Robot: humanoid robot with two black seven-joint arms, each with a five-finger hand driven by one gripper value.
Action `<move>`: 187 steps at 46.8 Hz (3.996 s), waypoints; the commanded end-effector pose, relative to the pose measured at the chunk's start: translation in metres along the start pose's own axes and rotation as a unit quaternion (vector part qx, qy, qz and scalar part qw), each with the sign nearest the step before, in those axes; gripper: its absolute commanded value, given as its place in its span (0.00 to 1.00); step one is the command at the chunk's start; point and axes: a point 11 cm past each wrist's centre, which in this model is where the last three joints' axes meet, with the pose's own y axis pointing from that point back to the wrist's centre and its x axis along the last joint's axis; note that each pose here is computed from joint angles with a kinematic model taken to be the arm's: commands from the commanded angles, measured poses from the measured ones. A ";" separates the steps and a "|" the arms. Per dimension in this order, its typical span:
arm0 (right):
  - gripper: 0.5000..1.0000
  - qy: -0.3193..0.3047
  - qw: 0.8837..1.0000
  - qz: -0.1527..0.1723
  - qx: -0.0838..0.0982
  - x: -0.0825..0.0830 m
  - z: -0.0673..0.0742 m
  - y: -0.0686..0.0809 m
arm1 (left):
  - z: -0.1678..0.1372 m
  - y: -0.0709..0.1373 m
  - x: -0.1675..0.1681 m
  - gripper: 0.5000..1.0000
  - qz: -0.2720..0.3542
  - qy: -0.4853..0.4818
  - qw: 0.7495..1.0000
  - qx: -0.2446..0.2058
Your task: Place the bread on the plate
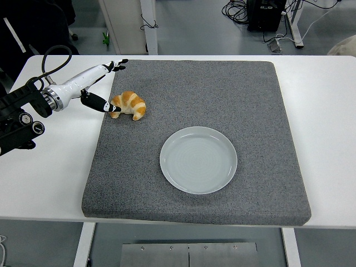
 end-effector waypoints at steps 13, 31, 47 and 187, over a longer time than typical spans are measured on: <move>1.00 0.000 1.000 0.000 0.000 0.000 0.000 0.000 | -0.003 -0.015 -0.014 0.94 -0.011 -0.041 0.999 0.005; 1.00 0.000 1.000 0.000 0.000 0.000 0.000 0.000 | -0.003 -0.023 -0.021 0.94 -0.021 -0.085 0.996 0.004; 1.00 0.001 1.000 0.000 0.000 0.000 0.000 0.000 | -0.005 -0.029 -0.032 0.93 -0.009 -0.122 0.993 0.005; 1.00 0.000 1.000 0.000 0.000 0.000 0.000 0.000 | 0.057 -0.045 0.103 0.18 0.017 -0.133 0.991 -0.025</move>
